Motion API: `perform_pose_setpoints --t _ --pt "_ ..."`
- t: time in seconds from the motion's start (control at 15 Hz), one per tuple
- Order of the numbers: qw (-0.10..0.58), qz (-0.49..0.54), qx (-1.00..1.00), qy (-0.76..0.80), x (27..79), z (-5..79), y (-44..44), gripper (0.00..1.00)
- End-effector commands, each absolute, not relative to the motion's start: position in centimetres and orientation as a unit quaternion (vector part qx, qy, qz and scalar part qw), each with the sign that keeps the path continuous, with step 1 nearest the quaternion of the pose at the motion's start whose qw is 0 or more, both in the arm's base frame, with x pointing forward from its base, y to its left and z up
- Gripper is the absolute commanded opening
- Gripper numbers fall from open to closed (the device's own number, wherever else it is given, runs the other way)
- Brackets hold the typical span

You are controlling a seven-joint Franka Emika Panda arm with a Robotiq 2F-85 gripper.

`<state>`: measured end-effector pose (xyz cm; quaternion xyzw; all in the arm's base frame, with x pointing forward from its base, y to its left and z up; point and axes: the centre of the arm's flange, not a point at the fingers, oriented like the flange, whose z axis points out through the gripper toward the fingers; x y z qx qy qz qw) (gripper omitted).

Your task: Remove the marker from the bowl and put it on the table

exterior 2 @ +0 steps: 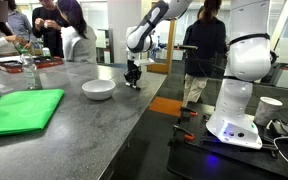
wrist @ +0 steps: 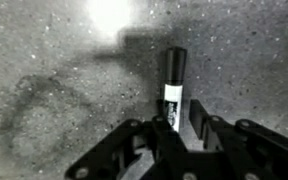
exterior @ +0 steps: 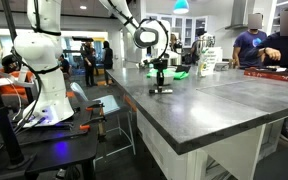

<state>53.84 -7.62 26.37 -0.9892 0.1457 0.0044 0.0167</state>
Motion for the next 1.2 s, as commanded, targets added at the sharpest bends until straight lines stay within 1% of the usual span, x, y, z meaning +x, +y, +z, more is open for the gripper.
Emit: perform_pose_setpoints --t 0.0,0.27,0.33,0.87,1.13 --pt "0.007 -0.008 -0.987 0.157 52.7 26.9 -6.9 0.66" --pt "0.015 -0.017 -0.988 0.153 51.7 29.2 -6.5 0.96" --pt "0.01 -0.023 -0.989 0.149 51.4 30.0 -6.4 0.99" --pt "-0.011 -0.07 -0.992 0.103 49.1 38.7 -6.6 1.0" --pt "-0.017 -0.077 -0.993 0.086 48.0 41.4 -6.0 1.0"
